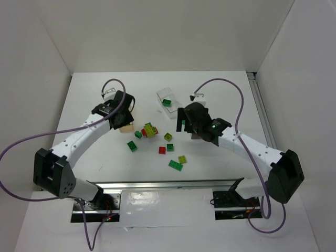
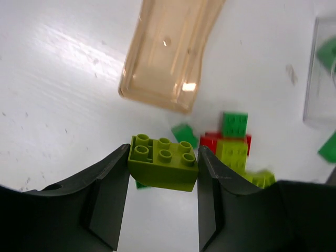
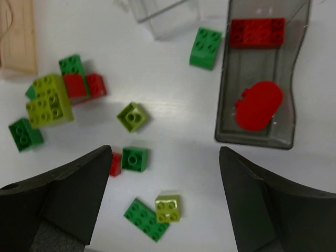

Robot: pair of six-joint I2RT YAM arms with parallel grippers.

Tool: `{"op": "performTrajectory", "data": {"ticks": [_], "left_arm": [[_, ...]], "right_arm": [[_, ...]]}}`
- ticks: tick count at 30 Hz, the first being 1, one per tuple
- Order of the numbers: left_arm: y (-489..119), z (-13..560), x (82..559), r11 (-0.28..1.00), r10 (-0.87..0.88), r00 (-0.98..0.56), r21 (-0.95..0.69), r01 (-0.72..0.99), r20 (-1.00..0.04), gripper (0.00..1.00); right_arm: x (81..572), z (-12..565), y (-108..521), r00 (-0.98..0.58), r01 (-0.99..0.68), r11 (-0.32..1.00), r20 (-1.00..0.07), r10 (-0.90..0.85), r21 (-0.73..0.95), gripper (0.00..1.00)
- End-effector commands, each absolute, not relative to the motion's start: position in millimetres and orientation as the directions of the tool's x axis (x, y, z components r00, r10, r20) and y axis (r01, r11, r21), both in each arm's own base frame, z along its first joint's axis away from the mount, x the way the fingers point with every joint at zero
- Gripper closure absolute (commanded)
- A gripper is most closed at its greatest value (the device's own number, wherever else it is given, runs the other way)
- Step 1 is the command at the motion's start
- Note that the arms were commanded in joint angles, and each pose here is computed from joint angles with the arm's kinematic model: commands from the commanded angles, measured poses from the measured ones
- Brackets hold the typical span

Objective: Sort the legos into containers by color

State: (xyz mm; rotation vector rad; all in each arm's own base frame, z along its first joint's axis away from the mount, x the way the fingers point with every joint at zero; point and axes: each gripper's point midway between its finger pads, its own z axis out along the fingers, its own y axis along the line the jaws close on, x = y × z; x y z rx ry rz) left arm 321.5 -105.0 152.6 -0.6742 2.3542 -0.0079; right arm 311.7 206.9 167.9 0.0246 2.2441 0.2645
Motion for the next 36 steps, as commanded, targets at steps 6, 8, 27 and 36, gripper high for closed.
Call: {"op": "performTrajectory", "data": {"ticks": [6, 8, 27, 36], "left_arm": [[-62, 151, 391, 0.855, -0.472, -0.627, -0.146, -0.498, -0.62, 0.49], [-61, 126, 402, 0.861, -0.456, -0.671, -0.097, -0.5, -0.585, 0.47], [-82, 205, 378, 0.905, -0.408, -0.61, -0.212, -0.369, -0.68, 0.03], [-78, 208, 346, 0.906, -0.413, -0.614, -0.237, -0.349, -0.672, 0.04]], "right_arm": [[237, 127, 244, -0.698, -0.296, 0.94, -0.71, -0.091, 0.171, 0.1], [224, 121, 255, -0.708, -0.318, 0.927, -0.701, -0.092, 0.199, 0.1], [175, 57, 285, -0.74, -0.453, 0.881, -0.608, -0.286, 0.136, 0.1], [169, 45, 295, -0.74, -0.486, 0.864, -0.588, -0.326, 0.133, 0.11]]}}
